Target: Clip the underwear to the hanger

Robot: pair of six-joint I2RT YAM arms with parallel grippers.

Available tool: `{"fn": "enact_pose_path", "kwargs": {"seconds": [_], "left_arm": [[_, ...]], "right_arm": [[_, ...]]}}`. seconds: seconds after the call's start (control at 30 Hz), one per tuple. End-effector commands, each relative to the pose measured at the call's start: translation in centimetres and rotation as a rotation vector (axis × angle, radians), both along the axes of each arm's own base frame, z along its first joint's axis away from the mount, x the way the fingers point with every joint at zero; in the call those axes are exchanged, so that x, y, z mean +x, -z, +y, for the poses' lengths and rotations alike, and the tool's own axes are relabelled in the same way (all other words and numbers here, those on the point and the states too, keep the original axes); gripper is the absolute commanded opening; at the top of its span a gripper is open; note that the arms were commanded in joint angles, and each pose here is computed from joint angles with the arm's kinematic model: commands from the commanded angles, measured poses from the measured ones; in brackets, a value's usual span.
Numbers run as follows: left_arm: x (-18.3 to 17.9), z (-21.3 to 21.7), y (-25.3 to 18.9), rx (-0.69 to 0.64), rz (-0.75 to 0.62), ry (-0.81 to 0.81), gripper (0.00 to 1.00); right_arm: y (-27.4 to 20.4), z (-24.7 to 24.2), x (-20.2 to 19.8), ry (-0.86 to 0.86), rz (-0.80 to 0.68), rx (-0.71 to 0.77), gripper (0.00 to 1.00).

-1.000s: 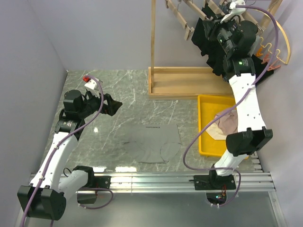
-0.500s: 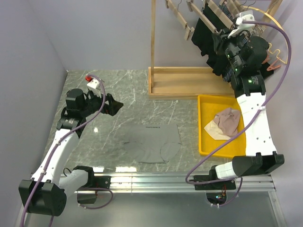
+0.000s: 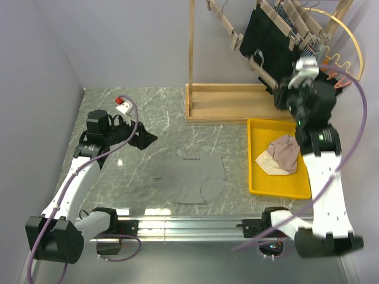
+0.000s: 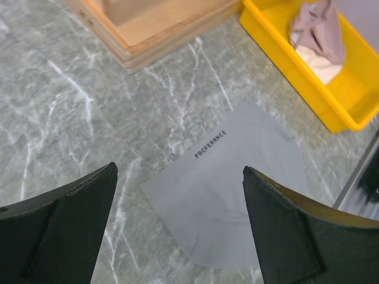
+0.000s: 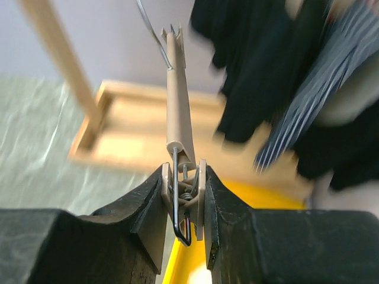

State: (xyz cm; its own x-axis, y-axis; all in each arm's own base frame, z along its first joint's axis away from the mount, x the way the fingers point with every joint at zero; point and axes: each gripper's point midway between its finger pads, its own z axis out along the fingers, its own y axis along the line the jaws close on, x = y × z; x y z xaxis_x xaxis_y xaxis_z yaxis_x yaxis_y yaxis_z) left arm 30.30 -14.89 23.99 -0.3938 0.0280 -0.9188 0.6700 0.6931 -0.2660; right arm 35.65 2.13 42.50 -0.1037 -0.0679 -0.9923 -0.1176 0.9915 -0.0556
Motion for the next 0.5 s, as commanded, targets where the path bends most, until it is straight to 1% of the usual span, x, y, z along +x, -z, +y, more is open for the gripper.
{"fn": "enact_pose_path", "kwargs": {"seconds": [0.0,0.03,0.07,0.13,0.17,0.2,0.23,0.27,0.3,0.4,0.43,0.47], "left_arm": [[-1.7,-1.2,-0.6,0.016,-0.085,0.166,0.91],[-2.5,-1.7,-0.4,0.014,-0.089,0.224,0.90],[-2.9,-1.8,-0.2,0.025,-0.101,0.257,0.90],[-4.2,-1.9,0.6,0.074,-0.131,0.342,0.89],[-4.8,-2.0,0.8,0.078,-0.139,0.384,0.89],[-5.0,-2.0,1.1,0.119,-0.196,0.425,0.89],[-5.8,-1.9,1.8,0.130,-0.170,0.453,0.89],[-6.2,-2.0,1.7,0.136,-0.189,0.483,0.89],[-6.3,-1.9,1.9,0.163,-0.228,0.511,0.89],[-6.9,-2.3,1.5,0.132,-0.200,0.547,0.90],[-6.7,-2.4,1.5,0.113,-0.175,0.548,0.92],[-6.3,-2.6,0.6,0.096,-0.174,0.542,0.93]], "right_arm": [[1.9,1.1,-5.1,-0.066,0.046,0.033,0.00],[4.1,2.4,-5.7,-0.141,0.101,0.049,0.00],[4.6,3.2,-7.1,-0.188,0.107,0.058,0.00],[8.2,5.0,-8.6,-0.294,0.205,0.087,0.00],[9.0,6.7,-10.0,-0.400,0.229,0.116,0.00],[9.8,7.4,-10.6,-0.446,0.253,0.131,0.00],[11.2,8.0,-11.0,-0.485,0.290,0.146,0.00],[11.7,9.1,-11.7,-0.562,0.311,0.170,0.00],[12.1,9.6,-11.9,-0.595,0.323,0.175,0.00],[13.1,11.2,-12.6,-0.735,0.373,0.201,0.00],[12.9,11.6,-12.6,-0.772,0.370,0.189,0.00],[13.8,11.9,-12.6,-0.804,0.425,0.205,0.00]]}}
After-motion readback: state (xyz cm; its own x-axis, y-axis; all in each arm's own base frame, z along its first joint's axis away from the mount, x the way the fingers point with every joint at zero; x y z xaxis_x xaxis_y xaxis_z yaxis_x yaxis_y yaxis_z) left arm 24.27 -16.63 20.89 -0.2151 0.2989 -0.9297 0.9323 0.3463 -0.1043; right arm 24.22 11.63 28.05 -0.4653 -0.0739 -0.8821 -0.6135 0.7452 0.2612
